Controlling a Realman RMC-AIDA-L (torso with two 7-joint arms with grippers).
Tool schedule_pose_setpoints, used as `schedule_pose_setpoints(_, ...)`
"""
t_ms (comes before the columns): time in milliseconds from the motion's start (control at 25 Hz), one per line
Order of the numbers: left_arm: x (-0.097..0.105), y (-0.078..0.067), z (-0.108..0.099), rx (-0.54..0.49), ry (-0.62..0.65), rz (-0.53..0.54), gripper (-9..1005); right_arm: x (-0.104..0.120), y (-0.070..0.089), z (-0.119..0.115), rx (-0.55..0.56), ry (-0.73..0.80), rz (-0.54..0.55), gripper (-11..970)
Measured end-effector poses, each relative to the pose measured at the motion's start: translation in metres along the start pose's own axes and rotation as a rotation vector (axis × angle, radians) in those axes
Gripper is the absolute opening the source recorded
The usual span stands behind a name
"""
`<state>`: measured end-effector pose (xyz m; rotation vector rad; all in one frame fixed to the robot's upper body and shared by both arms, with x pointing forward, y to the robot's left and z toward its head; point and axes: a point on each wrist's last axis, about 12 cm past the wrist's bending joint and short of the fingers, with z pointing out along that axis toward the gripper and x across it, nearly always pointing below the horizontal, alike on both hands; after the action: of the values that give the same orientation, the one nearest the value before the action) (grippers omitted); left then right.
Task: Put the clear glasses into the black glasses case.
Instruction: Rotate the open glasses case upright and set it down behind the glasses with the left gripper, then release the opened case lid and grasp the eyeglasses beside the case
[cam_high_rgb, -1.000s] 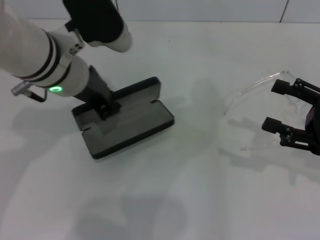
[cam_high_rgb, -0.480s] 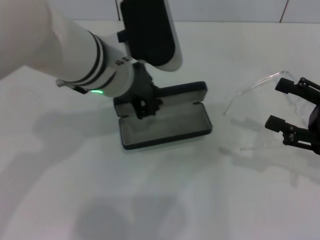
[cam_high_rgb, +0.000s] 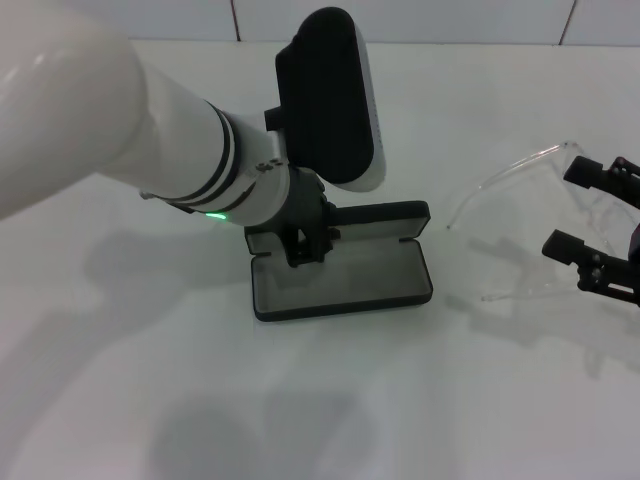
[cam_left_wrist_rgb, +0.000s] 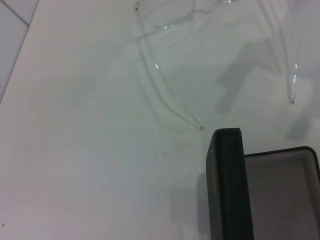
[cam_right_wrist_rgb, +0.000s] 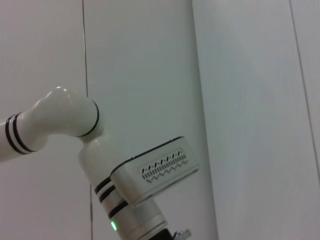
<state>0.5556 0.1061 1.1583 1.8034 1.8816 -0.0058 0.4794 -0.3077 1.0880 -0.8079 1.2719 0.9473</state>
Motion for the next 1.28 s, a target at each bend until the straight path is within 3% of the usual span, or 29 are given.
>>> schedule_pose_setpoints(1160,0.0024,-0.0030,0.0056,-0.019,-0.038,-0.016,375,0.0014,-0.0001,0.0003,0.019,-0.015,-0.010,824)
schedule_pose_setpoints(1280,0.0030,-0.0074,0.0067,-0.021,-0.042,-0.013,444,0.0017,0.0002,-0.0004,0.022,-0.015,-0.009,824)
